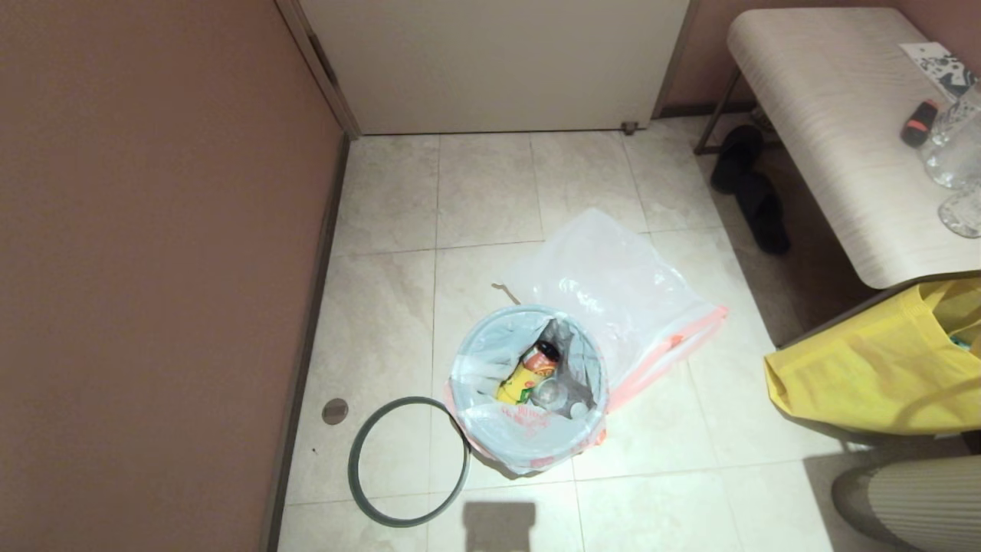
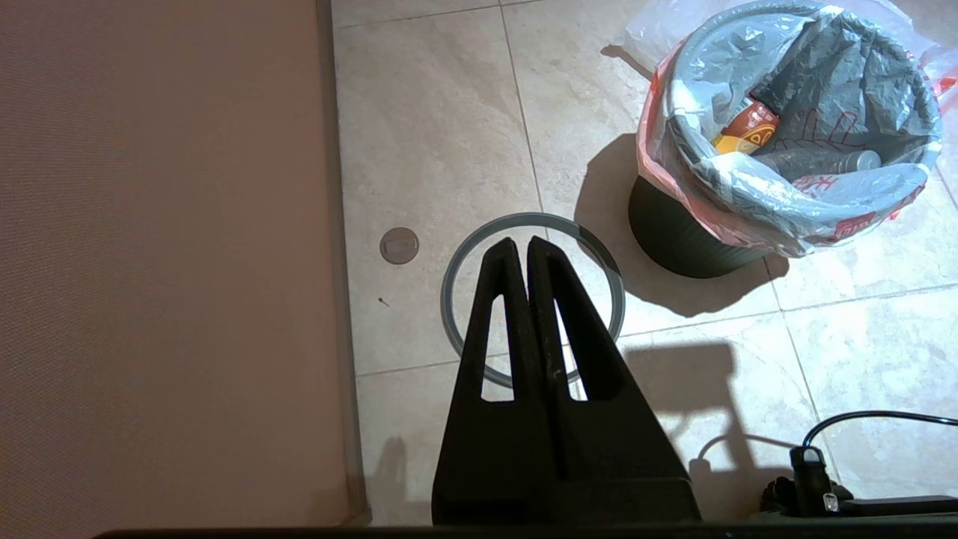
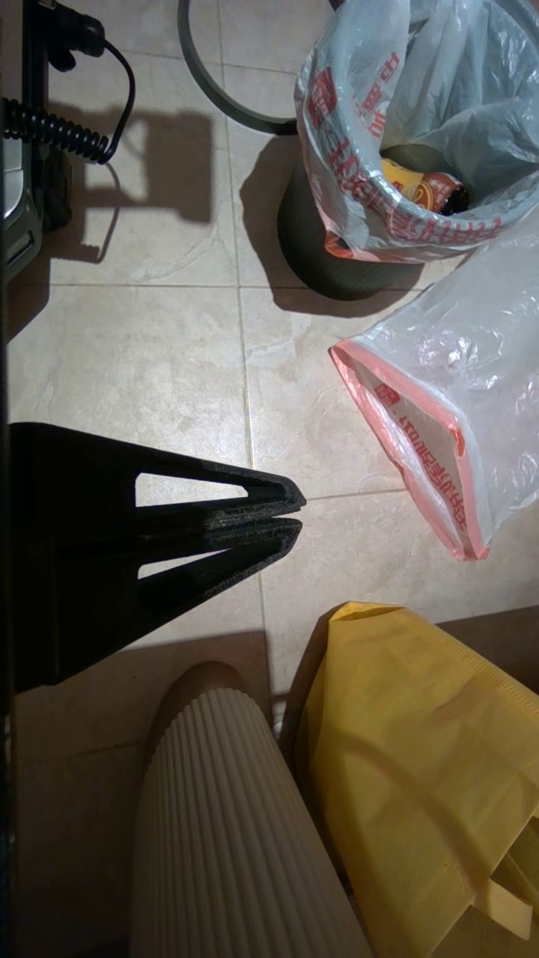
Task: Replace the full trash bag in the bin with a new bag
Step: Place the trash bag on the floor
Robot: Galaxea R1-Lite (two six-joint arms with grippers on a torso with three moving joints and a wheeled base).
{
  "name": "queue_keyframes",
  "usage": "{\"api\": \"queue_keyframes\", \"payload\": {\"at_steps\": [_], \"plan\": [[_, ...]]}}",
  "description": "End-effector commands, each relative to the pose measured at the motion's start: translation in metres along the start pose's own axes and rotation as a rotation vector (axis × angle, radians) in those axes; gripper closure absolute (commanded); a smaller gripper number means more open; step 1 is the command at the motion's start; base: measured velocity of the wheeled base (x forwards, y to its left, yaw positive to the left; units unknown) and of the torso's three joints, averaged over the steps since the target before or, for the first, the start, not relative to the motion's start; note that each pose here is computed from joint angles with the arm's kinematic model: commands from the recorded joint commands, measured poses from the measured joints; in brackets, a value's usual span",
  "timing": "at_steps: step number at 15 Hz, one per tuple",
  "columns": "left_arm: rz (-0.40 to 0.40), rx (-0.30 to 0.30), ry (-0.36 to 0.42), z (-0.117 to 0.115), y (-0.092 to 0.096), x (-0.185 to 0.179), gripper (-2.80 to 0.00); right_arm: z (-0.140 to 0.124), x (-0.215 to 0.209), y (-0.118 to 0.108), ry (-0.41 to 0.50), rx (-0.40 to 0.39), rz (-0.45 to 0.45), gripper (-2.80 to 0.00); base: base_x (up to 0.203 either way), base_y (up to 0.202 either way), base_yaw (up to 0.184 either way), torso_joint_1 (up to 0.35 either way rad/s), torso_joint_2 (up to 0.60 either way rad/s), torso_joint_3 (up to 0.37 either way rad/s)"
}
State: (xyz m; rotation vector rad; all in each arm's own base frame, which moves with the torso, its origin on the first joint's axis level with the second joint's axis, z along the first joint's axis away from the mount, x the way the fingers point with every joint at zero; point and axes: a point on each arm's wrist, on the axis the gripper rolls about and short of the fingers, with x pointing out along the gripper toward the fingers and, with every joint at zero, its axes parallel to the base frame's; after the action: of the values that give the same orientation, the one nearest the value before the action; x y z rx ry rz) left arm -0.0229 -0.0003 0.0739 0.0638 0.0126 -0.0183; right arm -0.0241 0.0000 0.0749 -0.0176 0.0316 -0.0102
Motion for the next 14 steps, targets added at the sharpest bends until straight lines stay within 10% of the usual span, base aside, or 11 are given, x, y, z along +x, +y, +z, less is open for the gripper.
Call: {"api": "queue_keyframes", "payload": {"at_steps": [1, 8, 14], "plan": [[0.000, 0.000, 0.002, 0.000, 0.000, 0.000, 0.00, 0.000, 0.000, 0.000, 0.001, 0.005, 0.006, 0.00, 0.000, 0.000, 0.000, 0.000, 0.00, 0.000], [0.001, 0.001, 0.002, 0.000, 0.000, 0.000, 0.00, 0.005, -0.002, 0.000, -0.012, -0.003, -0.003, 0.00, 0.000, 0.000, 0.000, 0.000, 0.00, 0.000], [-0.001, 0.001, 0.002, 0.000, 0.000, 0.000, 0.00, 0.075, -0.001, -0.001, 0.008, -0.019, -0.001, 0.00, 0.000, 0.000, 0.000, 0.000, 0.00, 0.000]]}}
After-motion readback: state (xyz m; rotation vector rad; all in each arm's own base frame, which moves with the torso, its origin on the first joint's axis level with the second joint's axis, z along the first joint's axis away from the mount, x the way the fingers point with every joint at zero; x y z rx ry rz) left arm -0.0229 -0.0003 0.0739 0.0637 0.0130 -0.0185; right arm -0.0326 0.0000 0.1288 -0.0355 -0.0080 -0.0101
